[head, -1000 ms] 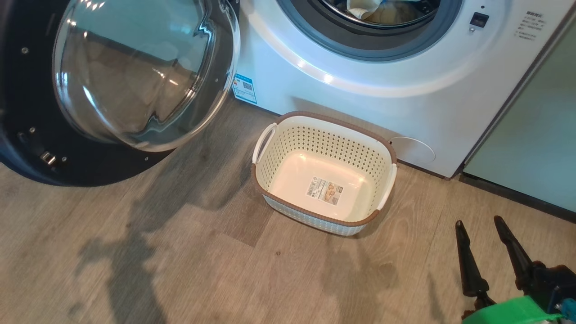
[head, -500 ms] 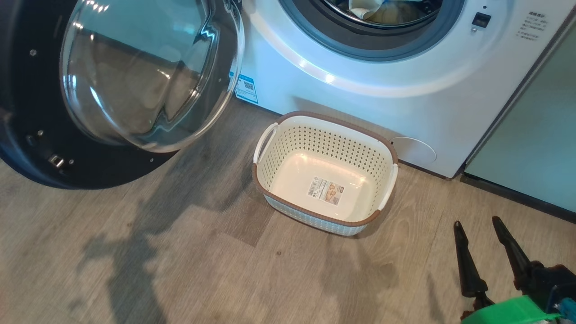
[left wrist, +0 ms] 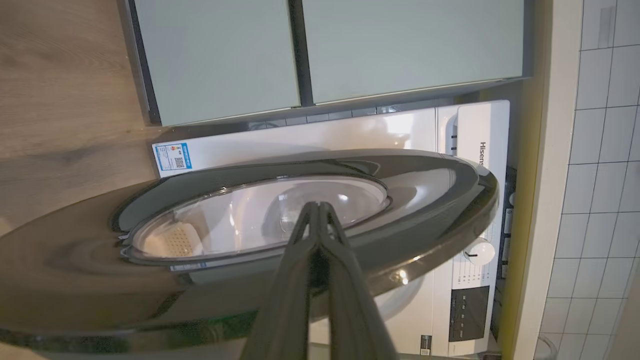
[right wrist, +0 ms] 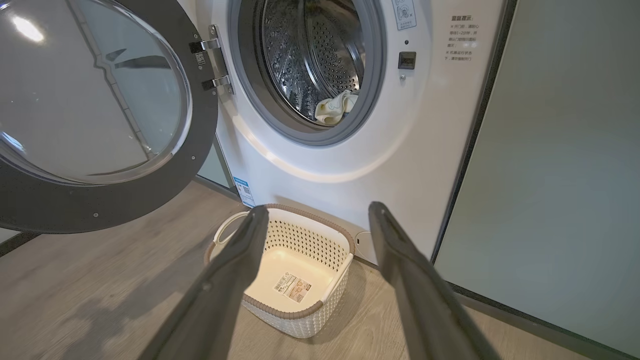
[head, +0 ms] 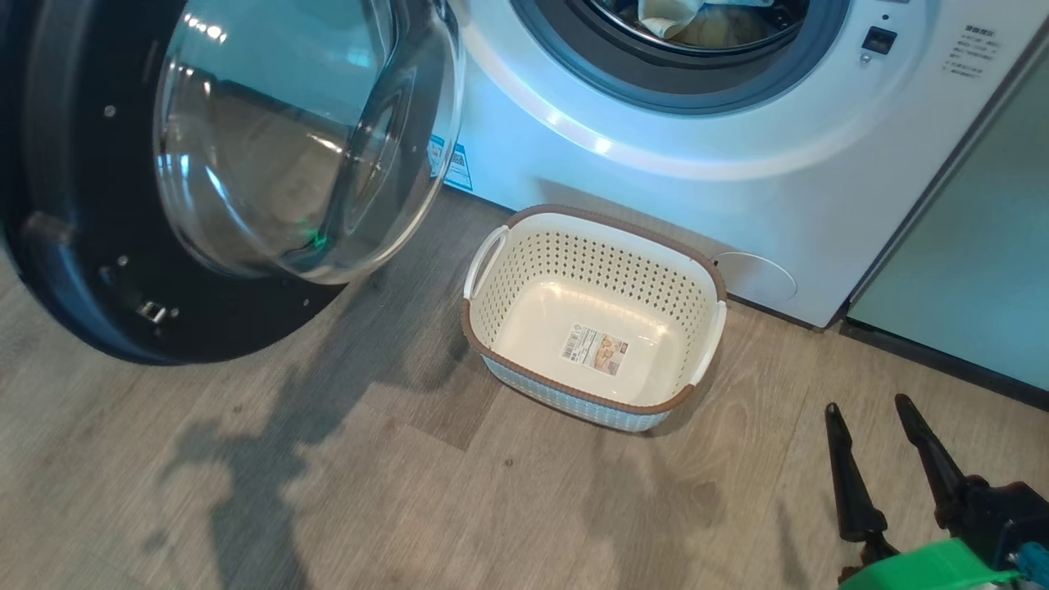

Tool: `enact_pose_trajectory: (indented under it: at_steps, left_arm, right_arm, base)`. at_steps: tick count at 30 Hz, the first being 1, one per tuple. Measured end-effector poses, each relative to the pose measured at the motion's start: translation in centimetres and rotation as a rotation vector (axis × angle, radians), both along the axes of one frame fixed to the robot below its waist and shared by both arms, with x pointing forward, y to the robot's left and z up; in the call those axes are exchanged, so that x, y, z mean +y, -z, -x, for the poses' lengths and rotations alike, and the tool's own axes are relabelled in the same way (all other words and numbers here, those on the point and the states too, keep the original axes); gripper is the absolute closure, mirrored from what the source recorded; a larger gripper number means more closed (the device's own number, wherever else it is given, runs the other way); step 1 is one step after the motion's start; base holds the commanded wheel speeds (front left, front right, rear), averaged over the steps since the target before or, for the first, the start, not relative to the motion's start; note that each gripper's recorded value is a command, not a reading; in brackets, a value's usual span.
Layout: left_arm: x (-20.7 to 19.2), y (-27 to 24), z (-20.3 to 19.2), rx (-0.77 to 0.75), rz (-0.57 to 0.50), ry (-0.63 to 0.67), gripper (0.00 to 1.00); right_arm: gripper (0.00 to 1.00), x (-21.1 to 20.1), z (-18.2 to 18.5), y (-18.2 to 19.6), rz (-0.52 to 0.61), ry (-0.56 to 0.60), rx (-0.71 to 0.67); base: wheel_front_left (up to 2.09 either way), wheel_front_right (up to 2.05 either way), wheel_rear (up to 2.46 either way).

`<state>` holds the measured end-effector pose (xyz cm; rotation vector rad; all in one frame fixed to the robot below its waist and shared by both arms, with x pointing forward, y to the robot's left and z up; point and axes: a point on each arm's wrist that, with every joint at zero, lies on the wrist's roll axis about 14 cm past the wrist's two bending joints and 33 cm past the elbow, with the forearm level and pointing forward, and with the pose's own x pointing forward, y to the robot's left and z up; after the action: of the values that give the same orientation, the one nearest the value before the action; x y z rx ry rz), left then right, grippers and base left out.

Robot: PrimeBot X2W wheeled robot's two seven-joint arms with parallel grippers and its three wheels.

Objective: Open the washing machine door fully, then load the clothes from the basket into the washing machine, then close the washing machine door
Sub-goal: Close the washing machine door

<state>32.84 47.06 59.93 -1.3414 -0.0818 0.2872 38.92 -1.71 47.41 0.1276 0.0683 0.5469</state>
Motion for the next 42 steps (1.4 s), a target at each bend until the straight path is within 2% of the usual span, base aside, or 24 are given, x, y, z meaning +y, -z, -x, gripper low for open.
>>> enact_pose_trajectory:
  at_steps: [7,18,42]
  left_arm:
    - [-1.8,-1.0,-0.5,-0.059,0.019,0.065,1.00]
    - [-5.1,-2.0,-1.8,-0.080,-0.018,0.201,1.00]
    - [-15.7,-1.5,-7.2,-0.085,-0.055,0.626,1.00]
  right_arm:
    - [0.00,0.1,0.0,-0.1,0.000,-0.003,-0.002]
    - [0.00,-0.2,0.2,-0.1,0.002,0.005,-0.001]
    - [0.00,-3.8,-0.3,-0.2,-0.023,0.125,-0.014]
  base:
    - [0.00,0.00,0.00]
    - [0.00,0.00,0.00]
    - [0.00,0.00,0.00]
